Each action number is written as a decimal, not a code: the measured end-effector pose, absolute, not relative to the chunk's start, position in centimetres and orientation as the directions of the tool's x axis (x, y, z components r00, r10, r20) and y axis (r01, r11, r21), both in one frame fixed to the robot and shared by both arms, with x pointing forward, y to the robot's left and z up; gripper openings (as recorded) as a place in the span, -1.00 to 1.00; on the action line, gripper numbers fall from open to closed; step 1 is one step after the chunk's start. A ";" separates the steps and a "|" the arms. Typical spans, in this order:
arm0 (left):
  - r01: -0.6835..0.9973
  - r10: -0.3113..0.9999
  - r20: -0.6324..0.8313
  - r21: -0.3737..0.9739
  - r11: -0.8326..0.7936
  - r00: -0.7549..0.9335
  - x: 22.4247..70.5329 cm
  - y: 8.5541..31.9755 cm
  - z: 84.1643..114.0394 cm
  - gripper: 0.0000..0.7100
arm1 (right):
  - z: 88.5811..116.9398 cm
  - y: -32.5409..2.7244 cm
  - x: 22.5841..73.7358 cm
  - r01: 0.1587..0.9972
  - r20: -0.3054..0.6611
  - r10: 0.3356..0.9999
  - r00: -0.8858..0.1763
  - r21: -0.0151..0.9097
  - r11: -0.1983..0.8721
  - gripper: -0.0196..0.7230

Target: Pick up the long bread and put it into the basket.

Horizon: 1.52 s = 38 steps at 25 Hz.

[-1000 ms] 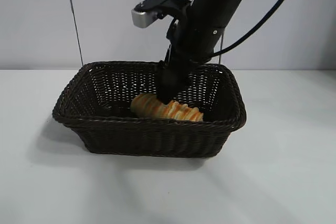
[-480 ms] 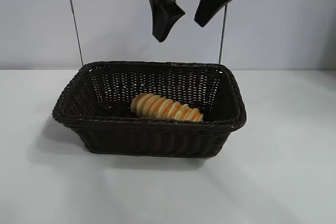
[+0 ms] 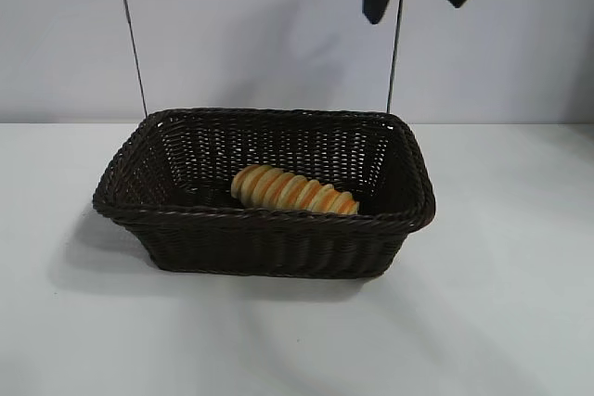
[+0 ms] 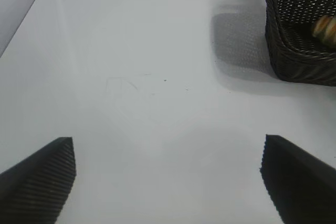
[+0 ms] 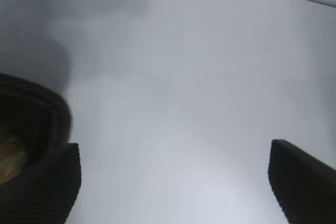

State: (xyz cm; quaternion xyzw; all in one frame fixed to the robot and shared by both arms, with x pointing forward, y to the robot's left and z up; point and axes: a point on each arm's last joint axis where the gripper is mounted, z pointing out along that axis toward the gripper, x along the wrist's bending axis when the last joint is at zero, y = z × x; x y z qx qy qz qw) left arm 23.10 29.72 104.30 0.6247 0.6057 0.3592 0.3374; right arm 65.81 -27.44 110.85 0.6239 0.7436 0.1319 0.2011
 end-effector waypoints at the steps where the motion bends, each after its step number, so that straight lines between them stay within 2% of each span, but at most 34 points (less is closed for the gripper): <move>1: 0.514 0.999 0.040 0.857 -0.039 0.008 23.1 29.7 104.3 0.95 | 110.8 -28.7 65.9 0.880 -0.137 0.984 -0.111 0.446 0.162 0.92; 7: 0.514 0.999 0.040 0.857 -0.039 0.008 23.1 29.7 104.3 0.95 | 110.9 -36.2 65.0 0.910 -0.135 0.989 0.065 0.414 -0.003 0.92; 11: 0.514 0.999 0.040 0.857 -0.039 0.008 23.1 29.7 104.3 0.95 | 112.4 -37.7 63.6 0.903 -0.111 0.987 0.114 0.425 -0.057 0.92; 15: 0.514 0.999 0.040 0.857 -0.039 0.008 23.1 29.7 104.3 0.95 | 116.4 -37.4 60.9 0.860 -0.099 0.987 0.130 0.506 -0.062 0.92; 18: 0.514 0.999 0.040 0.857 -0.039 0.008 23.1 29.7 104.3 0.95 | 120.5 -36.7 57.7 0.800 -0.101 0.985 0.140 0.598 -0.052 0.92; 24: 0.514 0.999 0.040 0.857 -0.039 0.008 23.1 29.7 104.3 0.95 | 128.6 -34.9 48.1 0.621 -0.099 0.980 0.175 0.783 -0.032 0.92; 27: 0.514 0.999 0.040 0.857 -0.039 0.008 23.1 29.7 104.3 0.95 | 131.0 -33.9 42.7 0.526 -0.087 0.977 0.194 0.850 -0.029 0.92; 30: 0.514 0.999 0.040 0.857 -0.039 0.008 23.1 29.7 104.3 0.95 | 131.6 -33.0 37.4 0.466 -0.096 0.973 0.210 0.885 -0.013 0.92; 32: 0.514 0.999 0.040 0.857 -0.039 0.008 23.1 29.7 104.3 0.95 | 130.9 -32.6 34.1 0.444 -0.104 0.968 0.228 0.896 -0.008 0.92; 36: 0.514 0.999 0.040 0.857 -0.039 0.008 23.1 29.7 104.3 0.95 | 127.7 -31.9 29.2 0.433 -0.111 0.962 0.251 0.901 -0.009 0.92; 38: 0.514 0.999 0.040 0.857 -0.039 0.008 23.1 29.7 104.3 0.95 | 125.9 -31.5 27.2 0.392 -0.108 0.961 0.255 0.920 -0.001 0.92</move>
